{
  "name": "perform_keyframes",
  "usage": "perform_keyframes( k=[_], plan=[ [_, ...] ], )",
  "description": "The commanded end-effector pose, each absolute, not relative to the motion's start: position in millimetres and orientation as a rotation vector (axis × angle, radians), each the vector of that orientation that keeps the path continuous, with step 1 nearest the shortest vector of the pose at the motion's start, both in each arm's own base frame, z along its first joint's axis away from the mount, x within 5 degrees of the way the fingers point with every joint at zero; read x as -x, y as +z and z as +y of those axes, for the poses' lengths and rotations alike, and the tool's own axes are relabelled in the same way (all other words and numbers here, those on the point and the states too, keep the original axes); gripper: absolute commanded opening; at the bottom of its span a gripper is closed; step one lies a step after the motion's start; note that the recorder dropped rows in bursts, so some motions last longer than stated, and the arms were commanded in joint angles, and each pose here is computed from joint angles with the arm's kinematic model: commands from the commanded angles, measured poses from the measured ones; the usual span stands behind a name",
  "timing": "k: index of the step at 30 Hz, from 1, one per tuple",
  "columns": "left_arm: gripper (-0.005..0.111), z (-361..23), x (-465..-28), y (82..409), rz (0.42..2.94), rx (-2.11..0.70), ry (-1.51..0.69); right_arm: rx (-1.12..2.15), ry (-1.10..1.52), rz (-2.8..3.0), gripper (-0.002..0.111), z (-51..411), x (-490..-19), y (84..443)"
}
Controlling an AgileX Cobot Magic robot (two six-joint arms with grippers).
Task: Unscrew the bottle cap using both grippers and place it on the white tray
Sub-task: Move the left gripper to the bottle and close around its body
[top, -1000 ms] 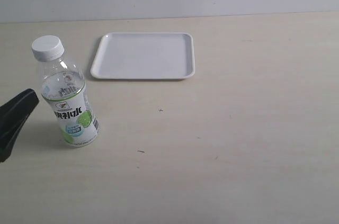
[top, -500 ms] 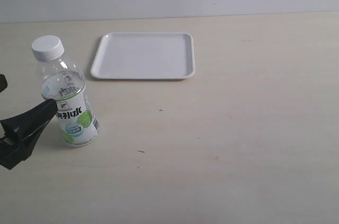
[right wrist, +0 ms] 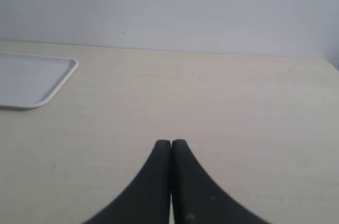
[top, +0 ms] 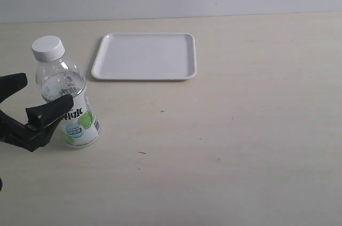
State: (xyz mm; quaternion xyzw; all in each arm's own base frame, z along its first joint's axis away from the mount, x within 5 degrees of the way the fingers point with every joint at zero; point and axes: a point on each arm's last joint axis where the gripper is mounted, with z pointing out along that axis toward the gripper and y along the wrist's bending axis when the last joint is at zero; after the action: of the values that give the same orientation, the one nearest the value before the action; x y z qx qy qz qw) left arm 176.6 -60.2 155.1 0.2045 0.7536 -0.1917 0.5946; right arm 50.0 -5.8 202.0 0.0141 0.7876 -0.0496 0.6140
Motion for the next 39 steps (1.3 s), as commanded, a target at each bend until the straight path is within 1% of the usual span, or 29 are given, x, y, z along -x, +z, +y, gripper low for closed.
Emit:
perform_keyframes(
  k=[1,6,12,15,19,26,33,39],
  plan=[
    [0.105,-64,-189,153,1.743,-0.488,-0.467,-0.038,-0.116,1.813,0.0,-6,-50,200],
    [0.105,-69,-195,149,1.74,-0.537,-0.516,-0.038,-0.116,1.813,0.0,-6,-50,200],
    [0.105,-79,-197,143,1.723,-0.695,-0.57,-0.038,-0.116,1.813,0.0,-6,-50,200],
    [0.105,-78,-199,140,1.733,-0.693,-0.553,-0.038,-0.116,1.813,0.0,-6,-50,200],
    [0.105,-73,-207,134,1.751,-0.65,-0.475,-0.038,-0.116,1.813,0.0,-6,-50,200],
    [0.105,-78,-223,114,1.803,-0.694,-0.522,-0.038,-0.116,1.813,0.0,-6,-50,200],
    [0.105,-79,-225,113,1.795,-0.732,-0.503,-0.04,-0.114,1.813,0.0,-6,-50,200],
    [0.101,-78,-226,112,1.801,-0.728,-0.499,-0.04,-0.114,1.813,0.0,-6,-50,200]
  ],
)
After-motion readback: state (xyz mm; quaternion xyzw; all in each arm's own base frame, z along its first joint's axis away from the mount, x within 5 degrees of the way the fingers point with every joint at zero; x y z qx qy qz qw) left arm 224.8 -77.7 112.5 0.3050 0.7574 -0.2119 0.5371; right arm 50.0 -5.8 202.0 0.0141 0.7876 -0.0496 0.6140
